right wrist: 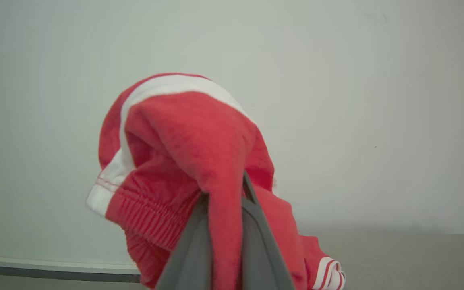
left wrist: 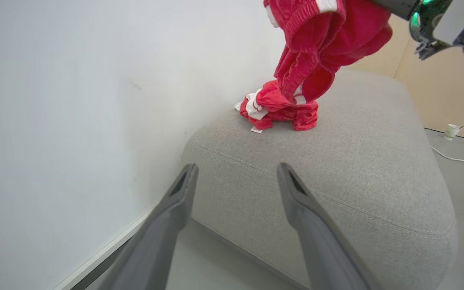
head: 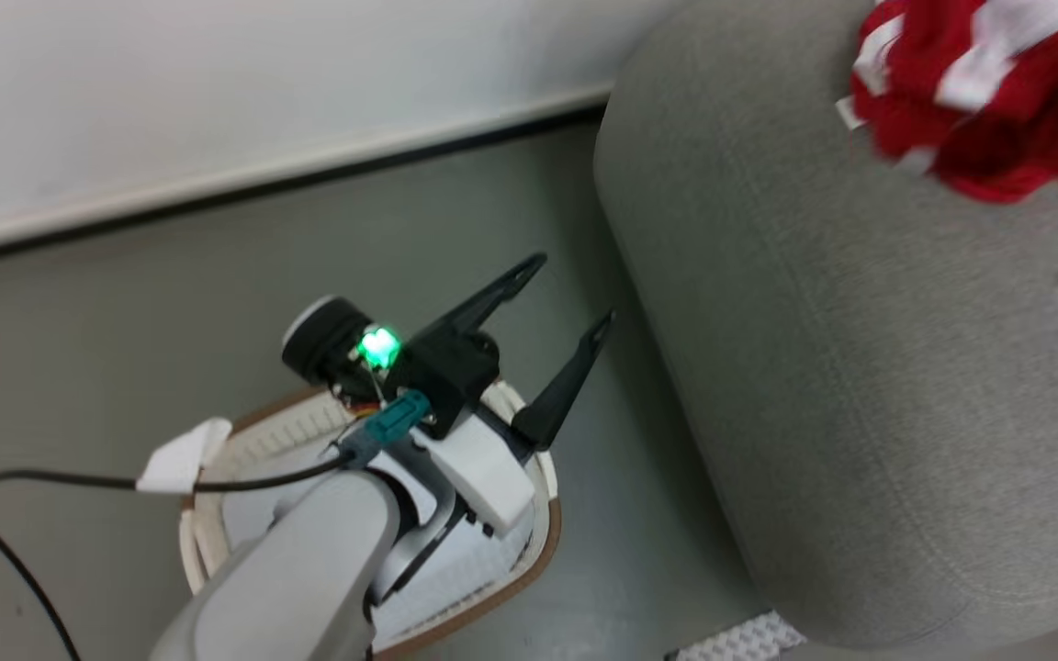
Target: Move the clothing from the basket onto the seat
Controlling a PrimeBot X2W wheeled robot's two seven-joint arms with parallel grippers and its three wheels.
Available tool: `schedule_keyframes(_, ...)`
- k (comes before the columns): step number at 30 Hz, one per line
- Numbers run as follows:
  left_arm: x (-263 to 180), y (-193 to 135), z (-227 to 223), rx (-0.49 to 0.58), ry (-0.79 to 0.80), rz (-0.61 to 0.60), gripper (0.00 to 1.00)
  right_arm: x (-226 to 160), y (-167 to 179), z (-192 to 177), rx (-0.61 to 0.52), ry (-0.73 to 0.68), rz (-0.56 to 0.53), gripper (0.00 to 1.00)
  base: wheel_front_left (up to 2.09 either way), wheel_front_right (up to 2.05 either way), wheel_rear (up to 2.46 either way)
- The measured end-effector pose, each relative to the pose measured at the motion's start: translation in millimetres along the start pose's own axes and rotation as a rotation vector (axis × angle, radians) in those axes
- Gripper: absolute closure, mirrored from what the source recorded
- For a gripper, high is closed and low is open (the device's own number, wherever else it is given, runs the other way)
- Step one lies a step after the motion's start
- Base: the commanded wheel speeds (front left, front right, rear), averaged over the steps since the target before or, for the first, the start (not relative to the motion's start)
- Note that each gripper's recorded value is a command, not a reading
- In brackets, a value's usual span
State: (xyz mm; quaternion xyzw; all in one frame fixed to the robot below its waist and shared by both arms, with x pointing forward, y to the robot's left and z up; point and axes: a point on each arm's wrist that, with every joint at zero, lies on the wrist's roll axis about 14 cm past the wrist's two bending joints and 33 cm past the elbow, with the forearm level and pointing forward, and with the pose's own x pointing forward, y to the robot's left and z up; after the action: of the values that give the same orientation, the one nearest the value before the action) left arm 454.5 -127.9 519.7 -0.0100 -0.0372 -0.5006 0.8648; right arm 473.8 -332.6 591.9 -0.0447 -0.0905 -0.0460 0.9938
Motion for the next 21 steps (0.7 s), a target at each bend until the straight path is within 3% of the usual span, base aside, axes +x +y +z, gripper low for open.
schedule_keyframes(6, 9.6, 26.8, -29.5, -0.037, -0.001, 0.011, 0.0, 41.4, -73.5, -21.0, -0.079, 0.058, -0.173, 1.0, 0.0, 0.0, 0.0)
schedule_keyframes(11, 4.6, 47.1, -56.5, -0.068, 0.016, 0.047, 0.0, 68.9, -118.2, -43.1, -0.061, 0.101, -0.316, 1.0, 0.0, 0.0, 0.0)
schedule_keyframes(17, -9.9, 57.5, -87.5, -0.1, 0.063, 0.084, 0.0, 73.0, -138.7, -107.2, 0.022, 0.2, -0.466, 1.0, 0.0, 0.0, 0.0)
schedule_keyframes(21, -20.5, 64.5, -101.4, -0.108, 0.097, 0.116, 0.0, 61.8, -121.5, -162.7, 0.079, 0.321, -0.493, 1.0, 0.0, 0.0, 0.0)
